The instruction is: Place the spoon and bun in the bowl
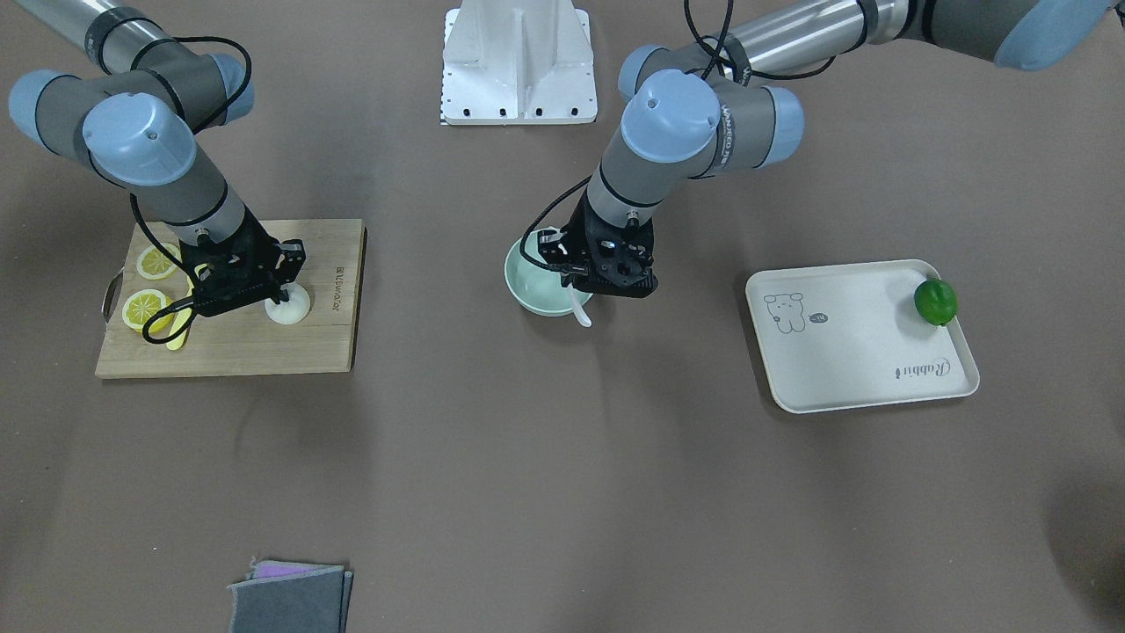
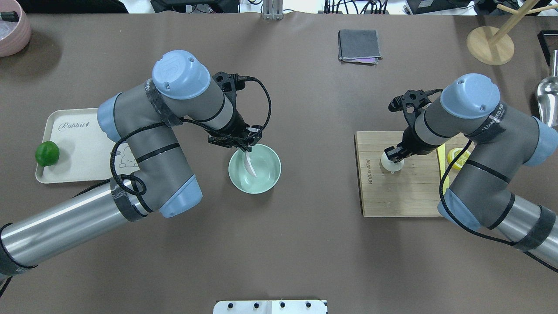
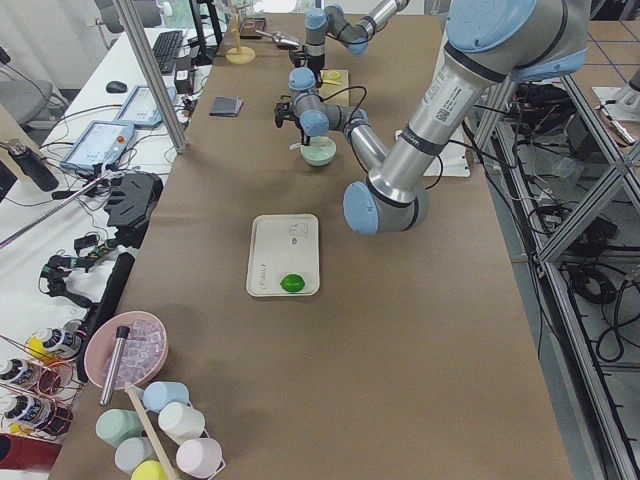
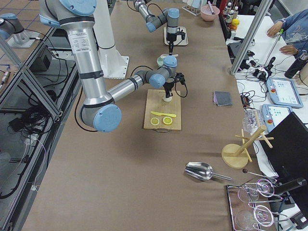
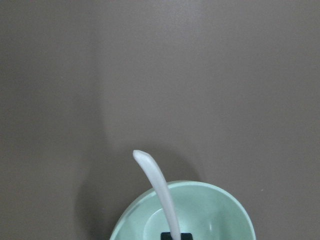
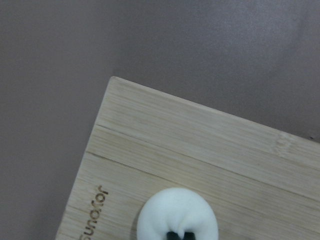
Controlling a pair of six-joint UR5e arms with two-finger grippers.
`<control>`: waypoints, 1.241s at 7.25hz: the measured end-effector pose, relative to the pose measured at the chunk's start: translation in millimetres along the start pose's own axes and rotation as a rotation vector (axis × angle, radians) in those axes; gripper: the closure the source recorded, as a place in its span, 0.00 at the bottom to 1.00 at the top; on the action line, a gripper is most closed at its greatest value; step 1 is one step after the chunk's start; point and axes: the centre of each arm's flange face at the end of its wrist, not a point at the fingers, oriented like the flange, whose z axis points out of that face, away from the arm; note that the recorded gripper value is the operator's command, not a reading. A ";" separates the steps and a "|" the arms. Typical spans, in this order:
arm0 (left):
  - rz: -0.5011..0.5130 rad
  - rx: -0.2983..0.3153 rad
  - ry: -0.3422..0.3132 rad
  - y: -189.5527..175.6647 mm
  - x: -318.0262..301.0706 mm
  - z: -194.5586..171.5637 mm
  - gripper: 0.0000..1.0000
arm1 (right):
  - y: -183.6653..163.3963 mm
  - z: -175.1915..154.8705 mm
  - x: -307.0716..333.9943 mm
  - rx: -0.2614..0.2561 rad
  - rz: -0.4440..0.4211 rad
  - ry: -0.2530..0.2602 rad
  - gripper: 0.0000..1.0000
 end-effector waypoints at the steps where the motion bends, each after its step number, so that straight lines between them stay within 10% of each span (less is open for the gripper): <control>1: 0.005 0.003 0.006 -1.4 1.1 1.6 0.02 | -2.2 -5.2 -4.8 0.009 -0.004 -0.008 1.00; 5: 0.029 0.019 0.048 -43.1 -53.3 -64.1 0.02 | -34.1 -58.2 -55.8 0.105 0.004 -0.088 1.00; 9: 0.260 0.006 0.001 -56.2 -291.6 -158.4 0.02 | -37.9 -61.5 -248.5 0.193 0.159 -0.189 1.00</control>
